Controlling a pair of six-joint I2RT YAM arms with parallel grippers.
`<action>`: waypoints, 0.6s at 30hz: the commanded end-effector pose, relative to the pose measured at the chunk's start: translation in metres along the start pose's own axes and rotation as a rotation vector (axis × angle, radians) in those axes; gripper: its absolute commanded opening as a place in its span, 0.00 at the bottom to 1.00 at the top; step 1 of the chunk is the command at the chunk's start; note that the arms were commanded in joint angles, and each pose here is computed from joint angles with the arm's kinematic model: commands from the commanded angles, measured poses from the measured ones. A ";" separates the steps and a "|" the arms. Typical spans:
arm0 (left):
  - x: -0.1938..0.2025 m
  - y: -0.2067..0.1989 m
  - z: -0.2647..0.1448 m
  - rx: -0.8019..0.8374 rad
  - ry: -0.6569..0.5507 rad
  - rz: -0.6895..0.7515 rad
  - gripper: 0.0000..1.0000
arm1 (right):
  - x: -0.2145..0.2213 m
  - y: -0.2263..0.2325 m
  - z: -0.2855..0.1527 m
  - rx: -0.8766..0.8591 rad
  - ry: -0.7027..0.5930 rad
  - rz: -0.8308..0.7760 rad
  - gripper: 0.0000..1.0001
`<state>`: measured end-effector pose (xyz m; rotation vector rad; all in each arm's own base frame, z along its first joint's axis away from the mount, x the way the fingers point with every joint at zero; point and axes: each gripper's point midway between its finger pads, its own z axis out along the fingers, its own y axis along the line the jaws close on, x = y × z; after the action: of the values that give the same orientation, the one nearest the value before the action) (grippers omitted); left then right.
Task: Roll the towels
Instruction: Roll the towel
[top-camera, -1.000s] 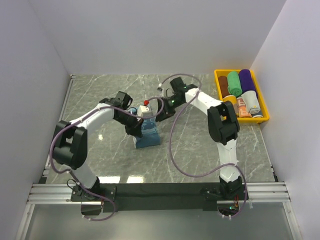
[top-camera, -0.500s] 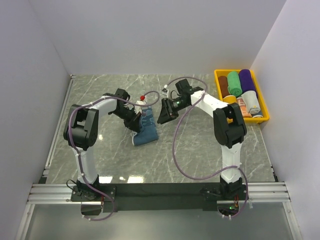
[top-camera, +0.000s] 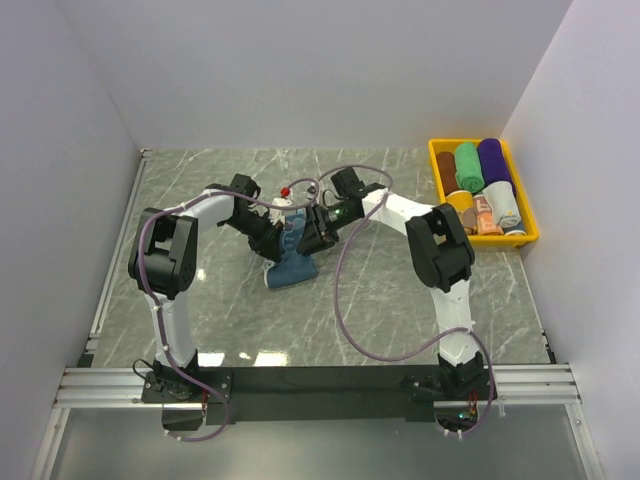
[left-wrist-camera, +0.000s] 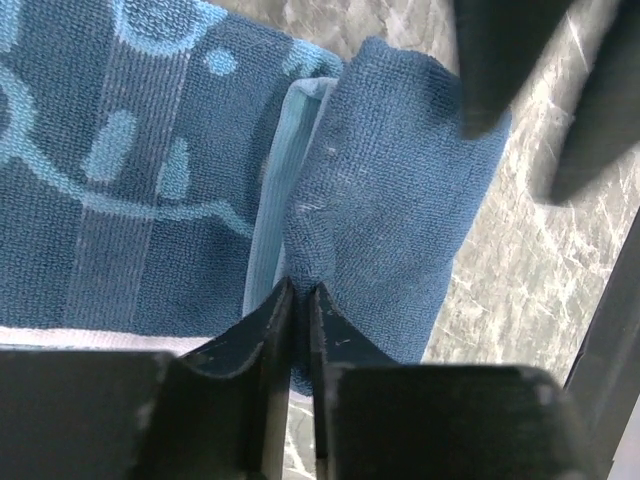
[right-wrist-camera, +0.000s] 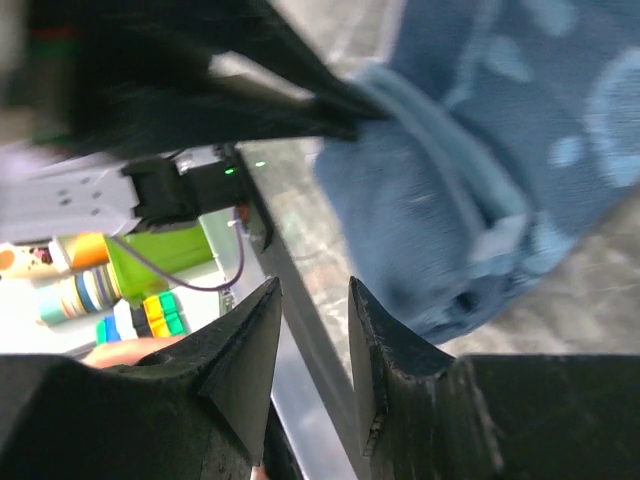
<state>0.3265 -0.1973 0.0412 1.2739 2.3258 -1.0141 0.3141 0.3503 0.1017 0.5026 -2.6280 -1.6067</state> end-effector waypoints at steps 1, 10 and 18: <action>-0.009 0.007 -0.005 -0.013 -0.039 0.022 0.19 | -0.009 -0.019 0.018 0.048 -0.004 0.011 0.41; 0.020 0.025 -0.042 -0.132 -0.046 0.010 0.41 | 0.012 -0.078 0.032 0.240 0.037 0.066 0.38; -0.017 -0.007 -0.106 -0.368 -0.219 0.258 0.59 | 0.011 -0.086 0.030 0.323 0.018 0.060 0.32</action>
<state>0.3287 -0.1207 0.0673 1.1292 2.2778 -0.7518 0.3130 0.3520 0.0324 0.4184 -2.7074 -1.3604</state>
